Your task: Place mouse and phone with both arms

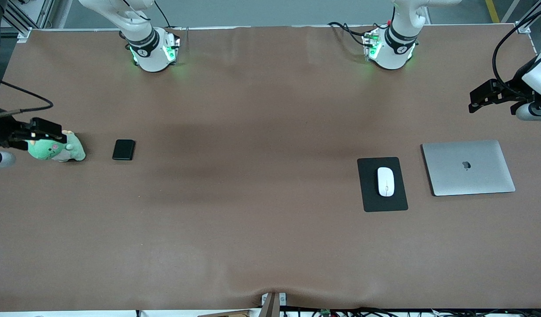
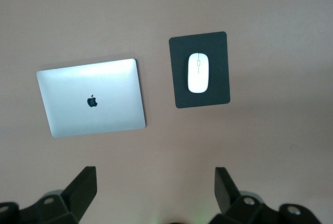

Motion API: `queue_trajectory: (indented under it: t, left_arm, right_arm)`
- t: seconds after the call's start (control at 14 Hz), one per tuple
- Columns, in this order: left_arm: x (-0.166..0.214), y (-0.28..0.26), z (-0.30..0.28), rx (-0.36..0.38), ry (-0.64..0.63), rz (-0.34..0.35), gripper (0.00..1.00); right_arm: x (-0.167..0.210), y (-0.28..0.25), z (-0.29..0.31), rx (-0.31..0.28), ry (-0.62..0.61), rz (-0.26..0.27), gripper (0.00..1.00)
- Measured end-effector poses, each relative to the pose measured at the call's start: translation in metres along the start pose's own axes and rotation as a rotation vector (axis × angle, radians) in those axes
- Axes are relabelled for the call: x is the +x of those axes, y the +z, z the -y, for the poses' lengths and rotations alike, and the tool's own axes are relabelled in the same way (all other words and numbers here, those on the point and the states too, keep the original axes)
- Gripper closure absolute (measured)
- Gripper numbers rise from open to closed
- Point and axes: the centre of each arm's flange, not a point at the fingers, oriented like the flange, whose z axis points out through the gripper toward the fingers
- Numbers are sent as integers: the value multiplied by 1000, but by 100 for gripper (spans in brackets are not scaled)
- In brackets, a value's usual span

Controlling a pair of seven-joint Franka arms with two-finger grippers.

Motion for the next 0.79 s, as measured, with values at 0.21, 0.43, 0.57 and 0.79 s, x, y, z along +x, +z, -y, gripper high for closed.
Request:
queue_trajectory:
  t: [0.21, 0.43, 0.57, 0.79]
  left_arm:
    - [0, 0, 0, 0, 0, 1, 0]
    - [0, 0, 0, 0, 0, 2, 0]
    - [0, 0, -1, 0, 1, 2, 0]
    - [-1, 1, -2, 0, 4, 10, 0]
  right_arm:
    - [-28, -30, 6, -10, 3, -12, 0]
    - [-55, -44, 2, -11, 22, -5, 0]
    - [-71, -43, -1, -7, 33, 7, 0]
    - [-88, -39, 9, -6, 19, 1, 0]
